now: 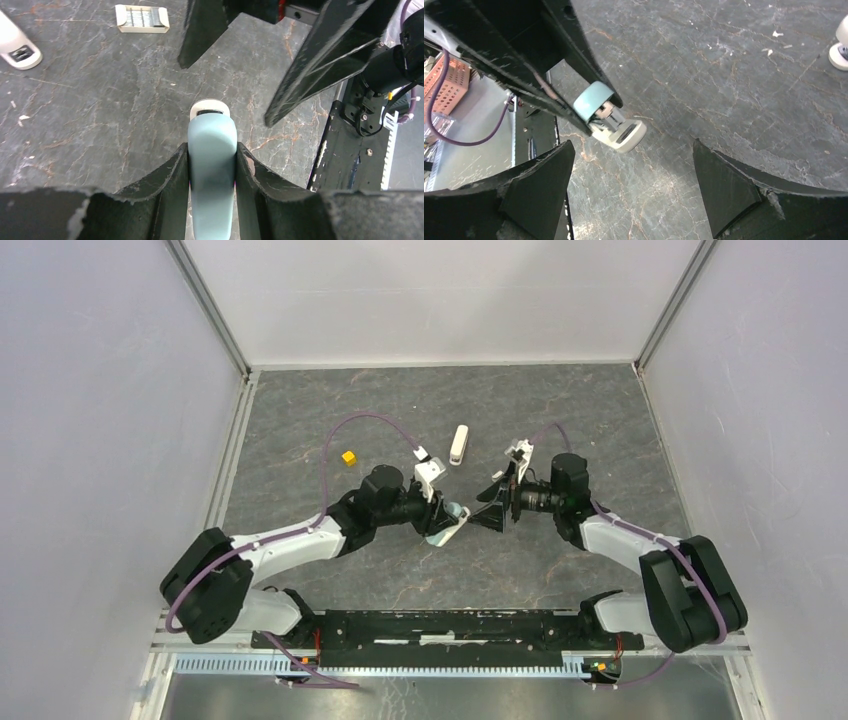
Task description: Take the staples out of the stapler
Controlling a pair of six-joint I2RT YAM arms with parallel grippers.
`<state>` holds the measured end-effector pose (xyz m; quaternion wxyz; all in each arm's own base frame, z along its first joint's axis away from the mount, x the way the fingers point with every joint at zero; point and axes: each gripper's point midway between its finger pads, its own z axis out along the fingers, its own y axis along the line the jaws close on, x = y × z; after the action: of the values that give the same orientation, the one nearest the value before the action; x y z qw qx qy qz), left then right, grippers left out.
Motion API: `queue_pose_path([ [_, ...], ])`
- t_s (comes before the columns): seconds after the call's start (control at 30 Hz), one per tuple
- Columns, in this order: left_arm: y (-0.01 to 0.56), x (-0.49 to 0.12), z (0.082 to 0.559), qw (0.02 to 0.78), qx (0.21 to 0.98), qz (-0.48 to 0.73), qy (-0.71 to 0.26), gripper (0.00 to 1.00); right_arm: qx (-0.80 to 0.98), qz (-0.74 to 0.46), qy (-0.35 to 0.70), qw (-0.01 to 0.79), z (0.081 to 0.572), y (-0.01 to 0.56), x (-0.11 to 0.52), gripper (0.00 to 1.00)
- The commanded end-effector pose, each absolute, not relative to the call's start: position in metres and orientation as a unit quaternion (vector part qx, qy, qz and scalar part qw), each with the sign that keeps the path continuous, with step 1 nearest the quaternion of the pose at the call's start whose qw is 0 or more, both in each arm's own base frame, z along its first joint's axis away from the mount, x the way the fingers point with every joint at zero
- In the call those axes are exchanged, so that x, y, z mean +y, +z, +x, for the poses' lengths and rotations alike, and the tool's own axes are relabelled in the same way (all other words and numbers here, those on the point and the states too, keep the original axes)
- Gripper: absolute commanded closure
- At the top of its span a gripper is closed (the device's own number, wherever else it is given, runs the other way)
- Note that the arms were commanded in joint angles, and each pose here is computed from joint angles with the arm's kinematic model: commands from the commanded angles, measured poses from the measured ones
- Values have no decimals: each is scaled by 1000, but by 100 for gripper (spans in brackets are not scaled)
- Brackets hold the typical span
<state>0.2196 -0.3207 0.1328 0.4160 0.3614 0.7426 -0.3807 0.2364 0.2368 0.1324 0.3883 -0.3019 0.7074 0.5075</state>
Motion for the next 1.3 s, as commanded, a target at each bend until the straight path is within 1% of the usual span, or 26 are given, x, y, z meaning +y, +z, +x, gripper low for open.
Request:
queue_pose_path([
  [0.0,167,-348,225,452,703,366,-410,98,725,-291,488,389,248,124,238,7],
  [0.23,164,-355,222,448,701,375,-409,98,752,-288,457,379,254,110,237,24],
  [0.43,175,-353,220,469,684,373,-415,98,783,-275,422,364,261,88,229,60],
  [0.5,184,-350,218,485,671,368,-422,98,791,-269,416,359,263,82,227,67],
  [0.53,191,-349,217,495,663,366,-426,98,794,-268,415,355,262,79,227,70],
  [0.6,199,-345,216,509,653,361,-429,98,798,-265,417,346,261,74,227,71],
  [0.7,204,-334,221,531,653,346,-415,98,800,-266,420,337,257,70,229,68],
  [0.83,202,-313,233,551,670,306,-393,98,796,-278,424,331,253,69,233,49],
  [0.9,197,-304,235,547,681,290,-391,98,792,-283,425,334,253,71,234,38],
  [0.97,189,-296,237,529,701,275,-391,98,788,-290,422,341,254,74,234,31],
  [1.07,174,-285,235,489,731,257,-400,98,769,-315,424,361,254,87,236,22],
  [1.2,160,-272,234,437,776,216,-400,98,722,-377,423,397,251,111,239,9],
  [1.27,155,-264,236,404,802,179,-402,98,707,-395,414,416,251,121,238,6],
])
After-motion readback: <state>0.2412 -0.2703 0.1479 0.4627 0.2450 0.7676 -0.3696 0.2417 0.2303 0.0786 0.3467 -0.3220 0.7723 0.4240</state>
